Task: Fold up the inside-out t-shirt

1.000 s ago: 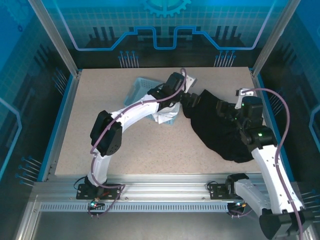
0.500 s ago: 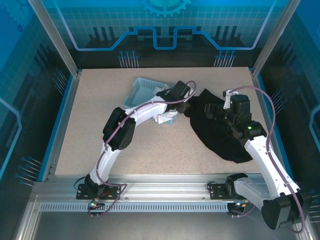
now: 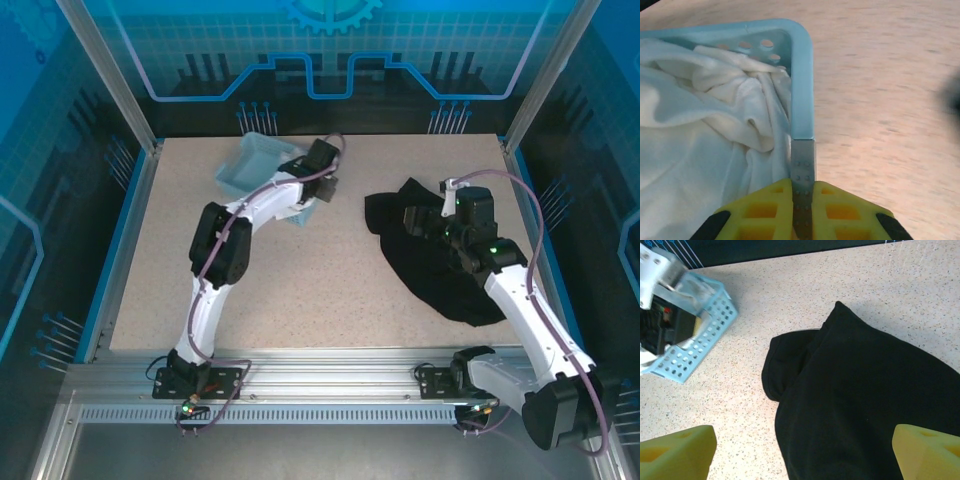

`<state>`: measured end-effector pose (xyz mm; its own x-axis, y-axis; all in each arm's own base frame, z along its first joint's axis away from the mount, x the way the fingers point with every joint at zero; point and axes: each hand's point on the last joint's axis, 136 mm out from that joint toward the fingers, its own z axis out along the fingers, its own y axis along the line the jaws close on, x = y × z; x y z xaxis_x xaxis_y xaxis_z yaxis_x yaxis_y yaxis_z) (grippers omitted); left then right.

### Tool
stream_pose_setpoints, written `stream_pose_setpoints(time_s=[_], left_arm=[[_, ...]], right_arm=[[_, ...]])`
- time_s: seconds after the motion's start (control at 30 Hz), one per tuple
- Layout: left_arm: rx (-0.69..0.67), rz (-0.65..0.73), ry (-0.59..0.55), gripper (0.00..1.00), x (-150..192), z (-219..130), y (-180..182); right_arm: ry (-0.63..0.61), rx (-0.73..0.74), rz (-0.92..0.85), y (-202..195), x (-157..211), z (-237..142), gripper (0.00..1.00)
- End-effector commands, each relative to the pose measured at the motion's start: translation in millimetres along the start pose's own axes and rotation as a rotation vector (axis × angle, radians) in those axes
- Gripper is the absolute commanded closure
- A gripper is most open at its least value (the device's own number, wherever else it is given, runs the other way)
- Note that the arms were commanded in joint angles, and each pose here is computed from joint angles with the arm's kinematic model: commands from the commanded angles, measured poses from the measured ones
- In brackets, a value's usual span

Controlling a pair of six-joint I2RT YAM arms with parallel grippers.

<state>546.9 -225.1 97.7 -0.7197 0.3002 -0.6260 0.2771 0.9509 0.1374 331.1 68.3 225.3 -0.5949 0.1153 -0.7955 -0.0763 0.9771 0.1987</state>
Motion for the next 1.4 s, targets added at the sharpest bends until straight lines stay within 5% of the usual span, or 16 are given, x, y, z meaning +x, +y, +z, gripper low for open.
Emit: stream_pose_setpoints(time_s=[0.0,0.13,0.33,0.47,0.63,0.83,1.07,1.37], left_arm=[[-0.163,-0.255,-0.016,0.93,-11.9,-14.2,100.3],[-0.202,-0.492,-0.054,0.97,-9.5,-21.4,152.8],[-0.169,-0.848,-0.233,0.92,-8.7,-31.3,180.0],[-0.142,-0.974,-0.292,0.75,-18.5,-24.7,190.3],[0.023,-0.744,-0.282,0.38,-44.1,-54.4,166.4],[-0.057,-0.343,-0.262,0.19,26.0,-125.7,158.4],[-0.179,0.111,0.028,0.18,136.5,-121.2,171.9],[-0.188,0.135,0.226,0.17,187.6,-85.2,207.2]], right_arm=[[-0.003,-0.032,0.004,8.1,1.2,4.6,0.08],[-0.003,-0.035,0.006,8.9,0.7,8.1,0.07],[0.052,-0.064,0.02,15.9,14.3,28.4,0.07],[0.066,-0.087,-0.001,27.8,10.3,35.8,0.07],[0.076,-0.105,-0.036,36.9,10.1,35.9,0.06],[0.087,-0.13,-0.051,42.2,17.1,41.5,0.05],[0.117,-0.233,-0.075,70.7,17.5,54.7,0.05],[0.142,-0.261,-0.09,81.5,25.2,62.8,0.05]])
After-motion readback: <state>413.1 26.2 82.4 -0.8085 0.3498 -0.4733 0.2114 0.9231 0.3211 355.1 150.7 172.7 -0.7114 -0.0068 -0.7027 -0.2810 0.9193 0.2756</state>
